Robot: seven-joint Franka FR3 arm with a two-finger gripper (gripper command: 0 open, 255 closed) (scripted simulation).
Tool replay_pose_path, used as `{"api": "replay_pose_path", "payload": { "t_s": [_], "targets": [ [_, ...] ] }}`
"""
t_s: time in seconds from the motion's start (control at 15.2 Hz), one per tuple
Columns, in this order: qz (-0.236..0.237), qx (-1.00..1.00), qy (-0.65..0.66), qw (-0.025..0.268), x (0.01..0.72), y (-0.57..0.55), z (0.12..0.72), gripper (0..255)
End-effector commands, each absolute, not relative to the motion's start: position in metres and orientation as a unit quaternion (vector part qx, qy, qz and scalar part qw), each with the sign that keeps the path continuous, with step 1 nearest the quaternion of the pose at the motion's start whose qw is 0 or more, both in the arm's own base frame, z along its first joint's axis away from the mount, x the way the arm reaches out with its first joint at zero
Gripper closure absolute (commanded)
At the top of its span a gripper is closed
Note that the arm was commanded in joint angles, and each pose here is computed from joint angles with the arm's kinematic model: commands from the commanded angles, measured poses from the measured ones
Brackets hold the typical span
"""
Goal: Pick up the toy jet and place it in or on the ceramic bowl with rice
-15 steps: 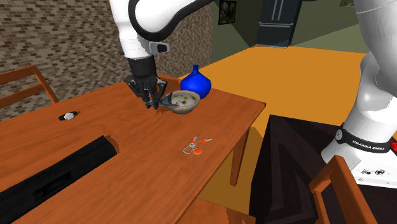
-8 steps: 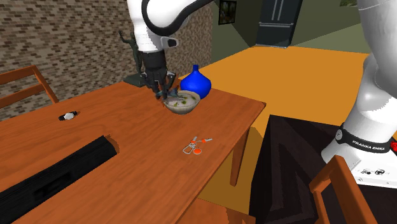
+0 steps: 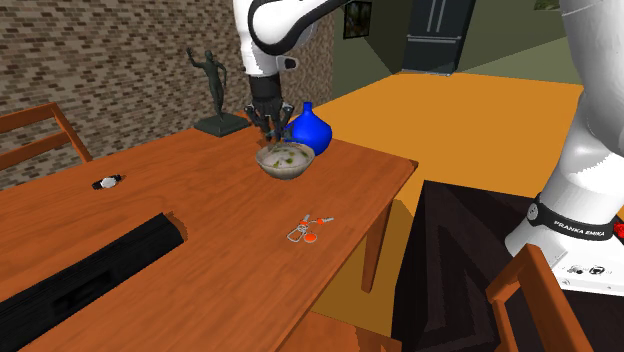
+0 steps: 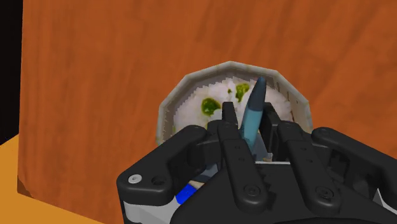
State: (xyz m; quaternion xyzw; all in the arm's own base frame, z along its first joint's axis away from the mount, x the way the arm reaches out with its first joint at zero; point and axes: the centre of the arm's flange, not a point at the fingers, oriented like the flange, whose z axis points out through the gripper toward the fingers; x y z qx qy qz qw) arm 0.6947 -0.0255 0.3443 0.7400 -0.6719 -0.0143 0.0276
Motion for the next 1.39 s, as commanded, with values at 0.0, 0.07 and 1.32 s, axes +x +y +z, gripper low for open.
{"api": "replay_pose_path", "payload": {
  "t_s": [0.0,0.07,1.32],
  "targets": [
    [-0.014,0.74,-0.672,0.027,0.694,-0.047,0.345,255],
    [-0.014,0.74,-0.672,0.027,0.694,-0.047,0.34,255],
    [-0.014,0.74,-0.672,0.027,0.694,-0.047,0.285,0]
  ]
}}
